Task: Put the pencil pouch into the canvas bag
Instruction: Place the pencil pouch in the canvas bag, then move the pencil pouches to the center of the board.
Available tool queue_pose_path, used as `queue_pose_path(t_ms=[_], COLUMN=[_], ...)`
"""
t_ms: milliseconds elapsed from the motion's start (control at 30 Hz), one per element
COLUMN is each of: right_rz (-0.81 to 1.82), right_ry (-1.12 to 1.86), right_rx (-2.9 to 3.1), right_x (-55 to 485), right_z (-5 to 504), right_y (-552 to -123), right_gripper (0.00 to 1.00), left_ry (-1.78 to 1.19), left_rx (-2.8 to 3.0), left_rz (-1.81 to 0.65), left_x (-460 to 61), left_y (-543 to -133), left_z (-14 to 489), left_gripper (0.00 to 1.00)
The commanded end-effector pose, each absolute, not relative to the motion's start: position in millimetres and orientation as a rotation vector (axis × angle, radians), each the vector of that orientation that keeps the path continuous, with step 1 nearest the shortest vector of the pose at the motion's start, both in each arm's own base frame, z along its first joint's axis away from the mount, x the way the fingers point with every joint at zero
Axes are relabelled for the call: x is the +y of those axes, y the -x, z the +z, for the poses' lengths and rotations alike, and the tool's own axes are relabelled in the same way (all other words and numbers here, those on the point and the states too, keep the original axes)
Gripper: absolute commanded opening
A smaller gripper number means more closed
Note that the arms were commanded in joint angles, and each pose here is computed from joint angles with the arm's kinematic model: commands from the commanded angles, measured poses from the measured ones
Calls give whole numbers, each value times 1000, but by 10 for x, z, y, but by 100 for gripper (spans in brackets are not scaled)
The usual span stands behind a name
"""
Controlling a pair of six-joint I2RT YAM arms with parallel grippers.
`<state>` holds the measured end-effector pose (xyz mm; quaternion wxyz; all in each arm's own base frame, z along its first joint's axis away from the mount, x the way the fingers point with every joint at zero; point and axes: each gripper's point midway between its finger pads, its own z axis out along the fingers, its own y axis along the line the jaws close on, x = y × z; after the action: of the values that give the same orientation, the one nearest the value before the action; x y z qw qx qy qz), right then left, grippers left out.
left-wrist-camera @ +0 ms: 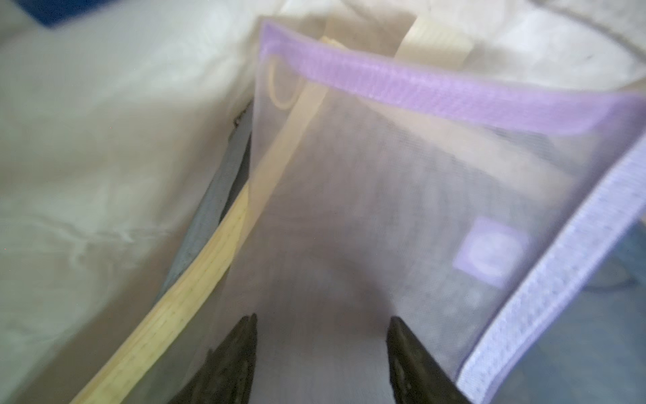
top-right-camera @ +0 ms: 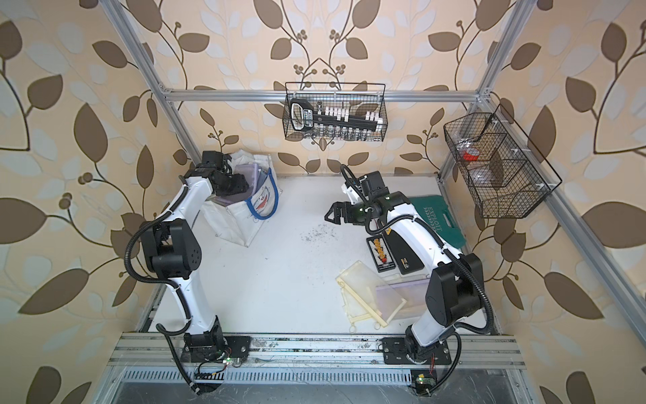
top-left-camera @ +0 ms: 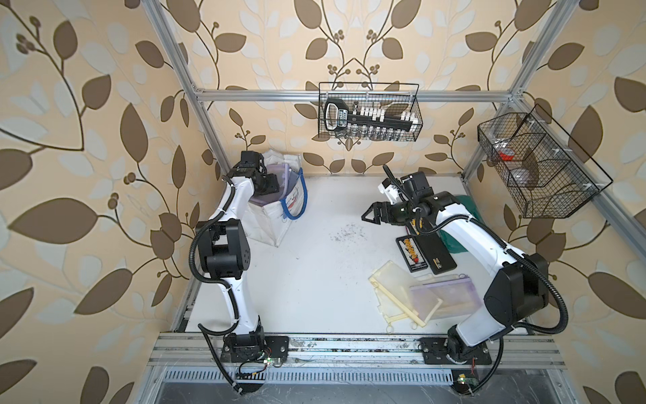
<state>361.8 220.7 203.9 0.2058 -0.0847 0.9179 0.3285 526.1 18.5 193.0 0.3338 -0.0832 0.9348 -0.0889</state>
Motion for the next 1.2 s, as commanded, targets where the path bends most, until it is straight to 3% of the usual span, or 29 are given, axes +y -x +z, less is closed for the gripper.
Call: queue_pose_path(t_ms=[0, 167, 400, 767, 1167], right_rz=[961, 978, 959, 1034, 1199], right_ry=[216, 117, 15, -83, -354], right_rx=[2556, 2588, 2714, 2908, 2945], right_x=[2182, 1986, 1695, 1581, 1678], right_z=[2036, 1904, 1592, 1133, 491], right_y=[-3504, -3336, -2853, -2192, -2014], right_gripper=[99, 99, 99, 99, 100], left_ry=[148, 81, -103, -343, -509], left_rx=[2276, 2234, 2238, 2246, 2247], left_rz=[-166, -156, -178, -495, -728], left_x=[157, -61, -742, -1702, -2435], left_y=[-5037, -4714, -4055, -2956, -2510], left_z=[2890, 3289, 3401, 3113, 2817], left_gripper=[65, 75, 86, 89, 92])
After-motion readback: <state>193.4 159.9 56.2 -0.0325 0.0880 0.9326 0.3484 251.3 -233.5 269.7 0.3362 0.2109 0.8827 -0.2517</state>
